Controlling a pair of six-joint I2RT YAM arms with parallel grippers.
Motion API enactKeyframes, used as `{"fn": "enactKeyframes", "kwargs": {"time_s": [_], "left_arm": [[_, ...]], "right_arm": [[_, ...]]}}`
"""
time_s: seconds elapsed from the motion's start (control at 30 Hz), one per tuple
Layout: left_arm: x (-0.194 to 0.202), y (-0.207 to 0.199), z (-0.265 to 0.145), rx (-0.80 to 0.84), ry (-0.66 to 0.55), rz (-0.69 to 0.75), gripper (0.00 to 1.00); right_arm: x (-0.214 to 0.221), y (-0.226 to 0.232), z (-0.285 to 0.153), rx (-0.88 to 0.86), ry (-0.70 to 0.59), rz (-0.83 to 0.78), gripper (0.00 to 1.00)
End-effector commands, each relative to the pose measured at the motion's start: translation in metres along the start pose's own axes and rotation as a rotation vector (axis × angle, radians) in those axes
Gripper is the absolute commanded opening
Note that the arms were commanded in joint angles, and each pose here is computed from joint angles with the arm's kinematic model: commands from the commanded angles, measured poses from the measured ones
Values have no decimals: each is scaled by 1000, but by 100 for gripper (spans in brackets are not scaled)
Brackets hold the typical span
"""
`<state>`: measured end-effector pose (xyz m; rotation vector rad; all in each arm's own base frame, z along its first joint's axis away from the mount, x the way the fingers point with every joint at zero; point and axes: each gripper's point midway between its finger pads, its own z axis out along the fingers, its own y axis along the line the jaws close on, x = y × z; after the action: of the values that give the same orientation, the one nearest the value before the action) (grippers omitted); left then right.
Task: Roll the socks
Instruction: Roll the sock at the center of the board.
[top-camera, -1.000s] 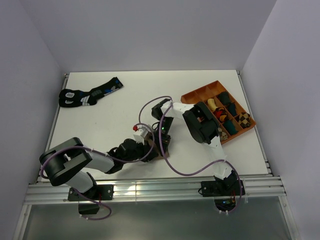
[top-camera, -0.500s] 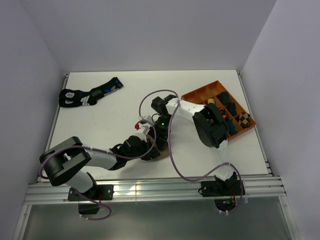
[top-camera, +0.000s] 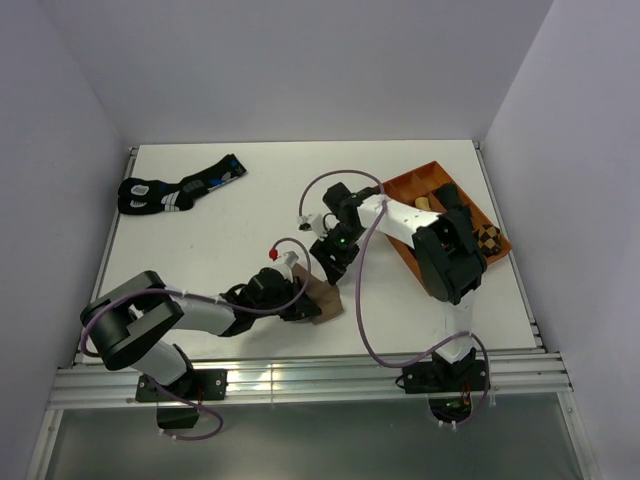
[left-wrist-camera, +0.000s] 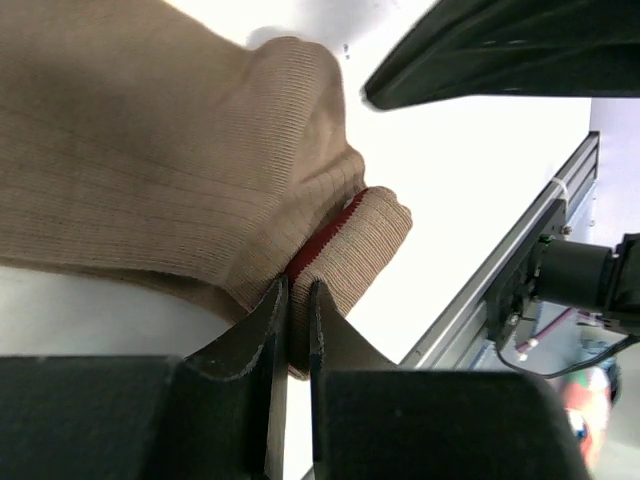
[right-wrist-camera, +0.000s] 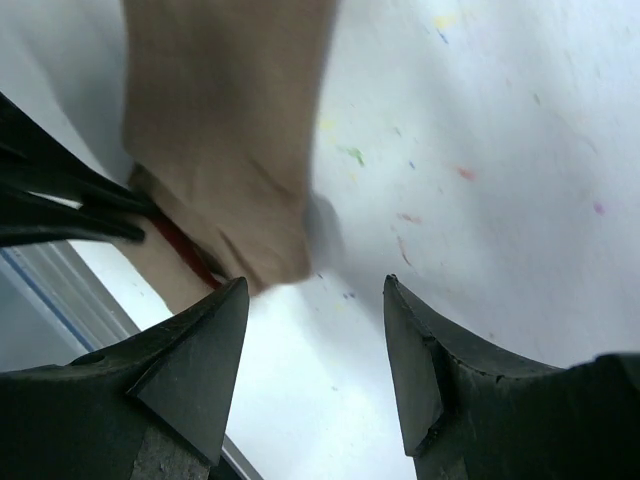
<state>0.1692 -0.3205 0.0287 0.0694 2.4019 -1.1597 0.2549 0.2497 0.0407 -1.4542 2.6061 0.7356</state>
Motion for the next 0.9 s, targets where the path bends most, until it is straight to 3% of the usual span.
{"fn": "enactKeyframes", "kwargs": {"time_s": [0.0, 0.57, 0.87], "left_arm": [[31, 35, -10, -143, 146, -84, 0], [23, 38, -23, -97, 319, -293, 0], [22, 35, -18, -62, 407, -357, 0]], "right_arm": [[-10, -6, -21, 80, -83, -32, 63], [16, 23, -33, 41, -181, -294, 60], [28, 57, -13, 89, -167, -566, 56]]}}
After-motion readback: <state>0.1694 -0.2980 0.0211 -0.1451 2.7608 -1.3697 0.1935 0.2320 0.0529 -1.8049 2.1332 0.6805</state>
